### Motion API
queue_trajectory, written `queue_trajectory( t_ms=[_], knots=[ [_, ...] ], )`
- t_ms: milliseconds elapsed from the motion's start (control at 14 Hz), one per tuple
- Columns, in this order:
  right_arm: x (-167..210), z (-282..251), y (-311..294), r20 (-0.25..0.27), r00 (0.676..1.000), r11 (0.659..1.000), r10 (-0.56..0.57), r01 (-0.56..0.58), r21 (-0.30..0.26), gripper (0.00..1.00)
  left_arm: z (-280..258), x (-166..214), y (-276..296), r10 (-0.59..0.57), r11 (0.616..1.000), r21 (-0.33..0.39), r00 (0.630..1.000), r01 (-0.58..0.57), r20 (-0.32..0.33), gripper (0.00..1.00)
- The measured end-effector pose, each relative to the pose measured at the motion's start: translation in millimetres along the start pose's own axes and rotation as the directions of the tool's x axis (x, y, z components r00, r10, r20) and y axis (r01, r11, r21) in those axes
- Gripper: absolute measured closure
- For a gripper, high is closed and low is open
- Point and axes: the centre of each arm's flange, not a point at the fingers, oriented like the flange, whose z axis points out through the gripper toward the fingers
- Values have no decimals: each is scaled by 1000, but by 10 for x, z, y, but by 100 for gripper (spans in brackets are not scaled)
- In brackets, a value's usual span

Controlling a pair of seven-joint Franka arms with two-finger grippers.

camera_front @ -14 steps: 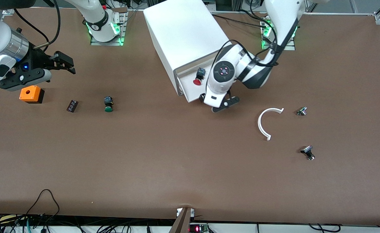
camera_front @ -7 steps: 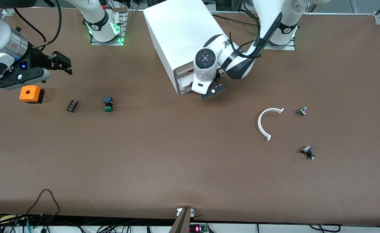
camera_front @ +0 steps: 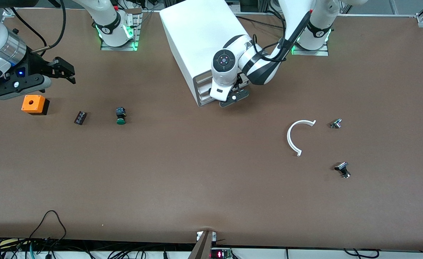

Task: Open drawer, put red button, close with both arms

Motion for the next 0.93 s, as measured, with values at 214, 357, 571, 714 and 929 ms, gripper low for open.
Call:
queue_trajectory(
  t_ms=[214, 357, 571, 714, 929],
  knots=[
    [-24, -1, 123, -3, 999, 999, -40, 40, 0, 0, -367, 515, -165, -83, 995, -59, 996, 82, -15, 0],
    [-37, -29, 180, -9, 997, 997, -72, 72, -1, 0, -756, 973, -442, -139, 988, -80, 988, 134, -65, 0],
    [-43, -119, 216, -27, 995, 995, -95, 95, -8, 0, -1280, 1466, -871, -203, 974, -122, 972, 189, -118, 0],
    [-44, -139, 223, -31, 994, 995, -102, 102, -9, 0, -1467, 1714, -1098, -214, 970, -142, 968, 195, -132, 0],
    [-43, -141, 222, -31, 994, 995, -103, 102, -10, 0, -1644, 2116, -1503, -200, 973, -141, 970, 181, -141, 0]
  ],
)
